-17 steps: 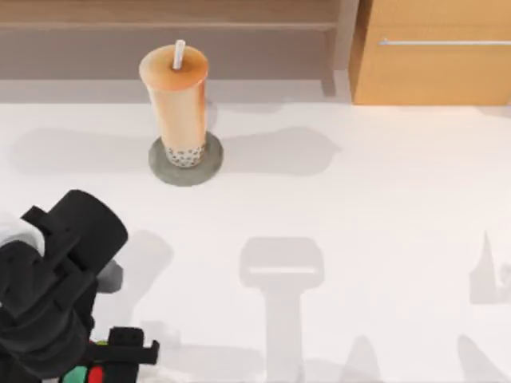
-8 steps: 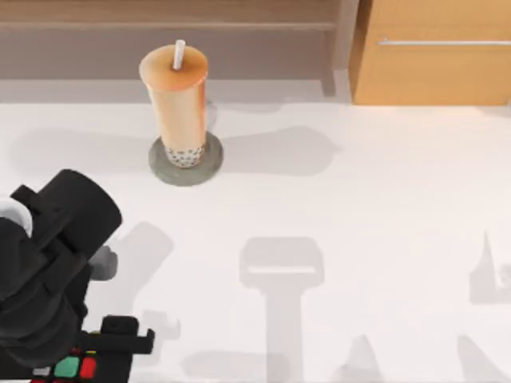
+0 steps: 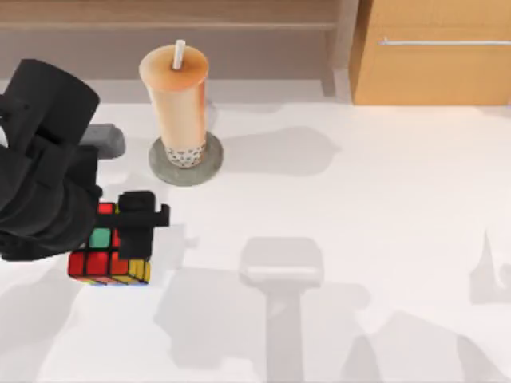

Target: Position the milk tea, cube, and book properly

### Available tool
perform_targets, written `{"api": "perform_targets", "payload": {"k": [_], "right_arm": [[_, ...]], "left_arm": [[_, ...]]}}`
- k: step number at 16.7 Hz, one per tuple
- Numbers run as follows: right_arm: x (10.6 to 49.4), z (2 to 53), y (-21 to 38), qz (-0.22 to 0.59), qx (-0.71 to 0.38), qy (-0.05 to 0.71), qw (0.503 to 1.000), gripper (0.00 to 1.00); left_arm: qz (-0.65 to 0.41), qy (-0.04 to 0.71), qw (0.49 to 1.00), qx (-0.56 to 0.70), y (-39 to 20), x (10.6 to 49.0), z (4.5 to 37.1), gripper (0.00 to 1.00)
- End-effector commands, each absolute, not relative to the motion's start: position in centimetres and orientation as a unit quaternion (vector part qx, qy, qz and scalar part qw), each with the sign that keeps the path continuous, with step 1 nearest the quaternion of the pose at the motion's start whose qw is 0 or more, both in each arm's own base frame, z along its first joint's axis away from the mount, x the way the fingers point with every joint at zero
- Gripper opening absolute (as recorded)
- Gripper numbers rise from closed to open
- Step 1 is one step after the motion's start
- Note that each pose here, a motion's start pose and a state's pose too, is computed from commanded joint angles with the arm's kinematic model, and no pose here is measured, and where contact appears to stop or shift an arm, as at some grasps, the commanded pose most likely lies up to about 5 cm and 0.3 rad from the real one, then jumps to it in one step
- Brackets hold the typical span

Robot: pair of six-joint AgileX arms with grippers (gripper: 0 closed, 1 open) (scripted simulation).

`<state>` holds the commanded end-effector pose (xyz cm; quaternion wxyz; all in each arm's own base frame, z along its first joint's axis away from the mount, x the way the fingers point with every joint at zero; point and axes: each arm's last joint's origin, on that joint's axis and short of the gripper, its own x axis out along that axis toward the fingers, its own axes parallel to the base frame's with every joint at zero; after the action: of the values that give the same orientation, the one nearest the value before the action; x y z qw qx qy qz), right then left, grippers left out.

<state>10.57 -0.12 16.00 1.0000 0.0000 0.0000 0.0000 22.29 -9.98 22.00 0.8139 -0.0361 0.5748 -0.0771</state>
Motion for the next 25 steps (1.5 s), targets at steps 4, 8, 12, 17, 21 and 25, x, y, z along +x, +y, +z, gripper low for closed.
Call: {"api": "perform_targets", "payload": {"k": [4,8,12,17,21,25], "right_arm": [[10.6,16.0,-0.1,0.000,0.000,0.000,1.000,1.00],[10.6,16.0,-0.1,0.000,0.000,0.000,1.000,1.00],[10.6,16.0,-0.1,0.000,0.000,0.000,1.000,1.00],[10.6,16.0,-0.1,0.000,0.000,0.000,1.000,1.00],[10.6,16.0,-0.1,0.000,0.000,0.000,1.000,1.00],[10.6,16.0,-0.1,0.000,0.000,0.000,1.000,1.00]], "left_arm": [[-0.092,0.399,0.910,-0.063,-8.1,28.8,26.6,0.00],[-0.067,0.185,0.979,-0.049,-4.1,33.4,33.0,0.00],[-0.024,0.032,0.999,-0.012,-0.3,34.8,38.4,0.00],[-0.011,0.000,1.000,0.000,0.7,35.0,39.5,0.00],[-0.004,-0.013,1.000,-0.003,1.1,35.0,40.1,0.00],[0.027,-0.073,0.997,-0.009,3.3,36.9,42.6,0.00]]}}
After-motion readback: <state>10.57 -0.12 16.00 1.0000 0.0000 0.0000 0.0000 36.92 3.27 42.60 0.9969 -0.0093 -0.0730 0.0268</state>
